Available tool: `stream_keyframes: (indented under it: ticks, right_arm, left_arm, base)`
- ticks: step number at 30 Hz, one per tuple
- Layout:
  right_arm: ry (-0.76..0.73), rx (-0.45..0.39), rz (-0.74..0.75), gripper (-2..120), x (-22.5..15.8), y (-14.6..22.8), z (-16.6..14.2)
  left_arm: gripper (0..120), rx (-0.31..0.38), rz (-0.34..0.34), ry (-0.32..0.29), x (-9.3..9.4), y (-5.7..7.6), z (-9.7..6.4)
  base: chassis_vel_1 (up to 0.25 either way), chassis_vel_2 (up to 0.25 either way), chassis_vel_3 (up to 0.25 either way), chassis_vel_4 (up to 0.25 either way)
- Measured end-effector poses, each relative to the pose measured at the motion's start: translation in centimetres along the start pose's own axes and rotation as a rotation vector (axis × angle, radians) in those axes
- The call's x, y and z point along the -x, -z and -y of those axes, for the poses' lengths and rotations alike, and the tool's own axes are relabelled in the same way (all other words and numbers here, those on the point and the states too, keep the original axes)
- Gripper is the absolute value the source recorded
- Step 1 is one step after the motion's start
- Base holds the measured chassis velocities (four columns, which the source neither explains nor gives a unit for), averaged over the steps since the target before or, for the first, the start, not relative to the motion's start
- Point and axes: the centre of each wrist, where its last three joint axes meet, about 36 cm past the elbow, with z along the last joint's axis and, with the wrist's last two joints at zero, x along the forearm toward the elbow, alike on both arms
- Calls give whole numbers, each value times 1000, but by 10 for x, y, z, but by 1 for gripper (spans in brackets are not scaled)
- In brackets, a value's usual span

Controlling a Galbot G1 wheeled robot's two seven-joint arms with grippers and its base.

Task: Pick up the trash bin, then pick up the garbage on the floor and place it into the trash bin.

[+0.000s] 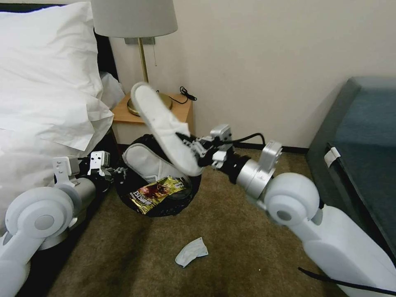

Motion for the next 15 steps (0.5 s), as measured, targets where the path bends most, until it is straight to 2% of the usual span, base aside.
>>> stream_keyframes:
  ticks: [15]
  right_arm:
    - [-21, -18, -69, 0, 20, -29, -3]
  left_arm:
    - [3, -1, -6, -13, -3, 0, 4]
  base:
    - [0, 0, 0, 0]
